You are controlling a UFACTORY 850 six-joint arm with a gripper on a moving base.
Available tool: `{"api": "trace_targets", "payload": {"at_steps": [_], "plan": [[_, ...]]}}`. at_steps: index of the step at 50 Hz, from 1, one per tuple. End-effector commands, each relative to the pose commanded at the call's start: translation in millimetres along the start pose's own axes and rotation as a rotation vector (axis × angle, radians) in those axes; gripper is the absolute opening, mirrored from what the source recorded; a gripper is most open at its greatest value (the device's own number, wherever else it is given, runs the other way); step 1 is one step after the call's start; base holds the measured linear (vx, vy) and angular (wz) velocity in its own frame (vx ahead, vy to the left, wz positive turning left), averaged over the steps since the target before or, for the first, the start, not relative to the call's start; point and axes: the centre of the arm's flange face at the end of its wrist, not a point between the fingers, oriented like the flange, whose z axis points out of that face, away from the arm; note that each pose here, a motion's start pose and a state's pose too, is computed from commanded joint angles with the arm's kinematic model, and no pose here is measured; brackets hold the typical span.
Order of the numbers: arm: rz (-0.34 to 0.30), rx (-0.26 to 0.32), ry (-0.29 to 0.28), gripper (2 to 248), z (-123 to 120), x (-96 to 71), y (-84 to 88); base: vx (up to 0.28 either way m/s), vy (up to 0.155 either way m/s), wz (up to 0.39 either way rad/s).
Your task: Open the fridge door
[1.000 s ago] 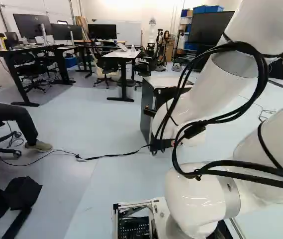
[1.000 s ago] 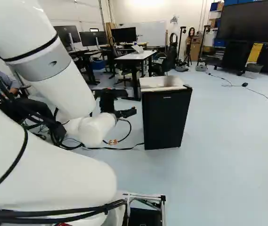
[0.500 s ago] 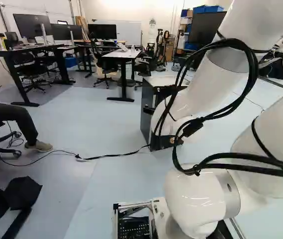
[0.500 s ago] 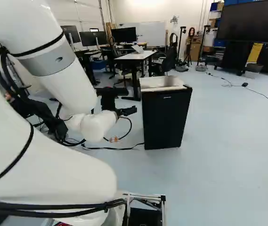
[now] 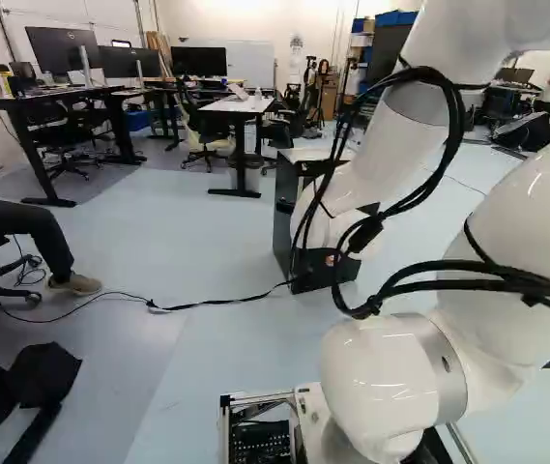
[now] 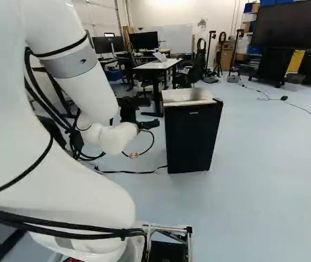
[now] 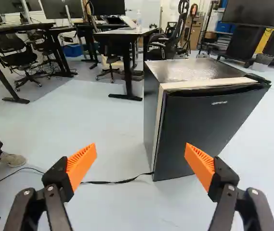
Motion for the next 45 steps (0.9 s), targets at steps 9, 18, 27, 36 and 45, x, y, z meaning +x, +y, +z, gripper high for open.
{"api": "trace_targets", "payload": {"at_steps": [9,18,27,36,45], "plan": [[0.000,0.001,-0.002,247,12,5.1,-0.4,0.000,0.000,0.000],[-0.002,0.004,-0.002,247,24,10.0,-1.6,0.000,0.000,0.000],[-0.003,0.008,-0.009,247,37,12.7,-3.3,0.000,0.000,0.000],[-0.005,0.013,-0.025,247,53,10.7,-5.2,0.000,0.000,0.000],[-0.007,0.017,-0.036,247,69,7.9,-7.2,0.000,0.000,0.000]]}}
